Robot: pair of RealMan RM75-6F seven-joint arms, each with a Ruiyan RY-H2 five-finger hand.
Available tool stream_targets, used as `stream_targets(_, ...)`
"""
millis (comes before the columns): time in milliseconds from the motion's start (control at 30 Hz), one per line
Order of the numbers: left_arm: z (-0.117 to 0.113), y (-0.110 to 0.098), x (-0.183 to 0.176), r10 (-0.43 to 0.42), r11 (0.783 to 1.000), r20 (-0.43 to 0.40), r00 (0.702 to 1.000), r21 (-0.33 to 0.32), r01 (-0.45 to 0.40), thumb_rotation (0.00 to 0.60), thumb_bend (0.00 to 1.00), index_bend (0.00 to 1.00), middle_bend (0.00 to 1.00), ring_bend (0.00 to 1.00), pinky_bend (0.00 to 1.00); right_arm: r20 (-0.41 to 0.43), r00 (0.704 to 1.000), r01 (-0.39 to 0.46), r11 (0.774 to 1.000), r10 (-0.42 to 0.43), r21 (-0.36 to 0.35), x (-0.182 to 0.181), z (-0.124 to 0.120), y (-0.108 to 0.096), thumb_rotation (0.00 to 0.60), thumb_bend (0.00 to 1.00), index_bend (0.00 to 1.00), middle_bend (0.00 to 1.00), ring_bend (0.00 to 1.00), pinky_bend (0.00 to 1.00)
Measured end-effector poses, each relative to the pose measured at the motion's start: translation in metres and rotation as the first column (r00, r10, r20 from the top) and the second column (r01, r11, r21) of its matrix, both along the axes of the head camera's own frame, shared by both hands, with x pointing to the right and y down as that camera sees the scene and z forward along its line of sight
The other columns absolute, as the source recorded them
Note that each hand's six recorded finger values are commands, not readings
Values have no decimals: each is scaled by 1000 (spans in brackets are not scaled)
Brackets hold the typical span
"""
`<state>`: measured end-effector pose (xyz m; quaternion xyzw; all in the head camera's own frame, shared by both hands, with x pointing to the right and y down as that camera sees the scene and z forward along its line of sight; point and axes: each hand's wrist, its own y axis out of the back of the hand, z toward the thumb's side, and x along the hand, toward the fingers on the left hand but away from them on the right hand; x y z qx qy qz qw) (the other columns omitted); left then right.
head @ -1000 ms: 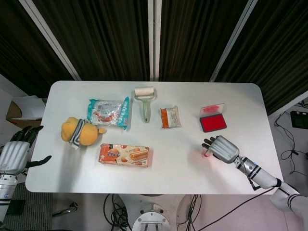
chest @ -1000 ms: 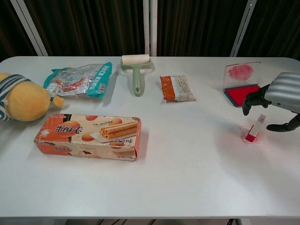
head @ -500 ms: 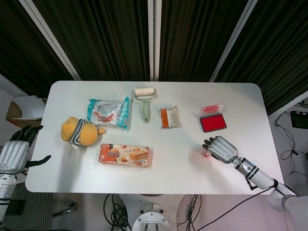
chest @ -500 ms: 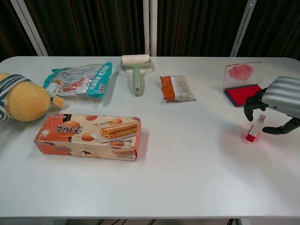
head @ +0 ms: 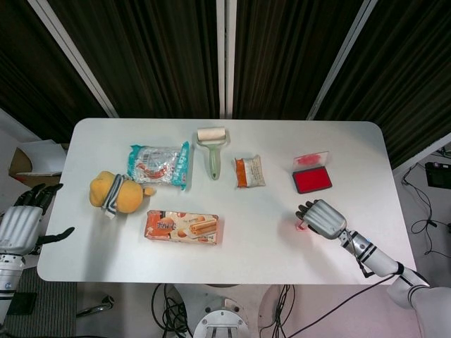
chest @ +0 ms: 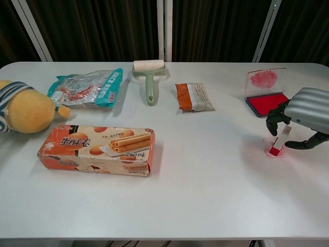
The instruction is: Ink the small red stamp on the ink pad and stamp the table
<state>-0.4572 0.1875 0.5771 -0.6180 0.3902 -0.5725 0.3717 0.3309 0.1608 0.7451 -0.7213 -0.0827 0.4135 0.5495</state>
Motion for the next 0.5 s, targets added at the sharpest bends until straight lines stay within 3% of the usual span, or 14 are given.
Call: stream_targets(500, 2, 0, -2, -5, 1000, 0, 1000, -5, 5, 463, 121, 132, 193, 118, 209, 0, 1000, -5, 1000, 5, -8, -1, 6, 2, 600, 204, 531, 450, 504, 734)
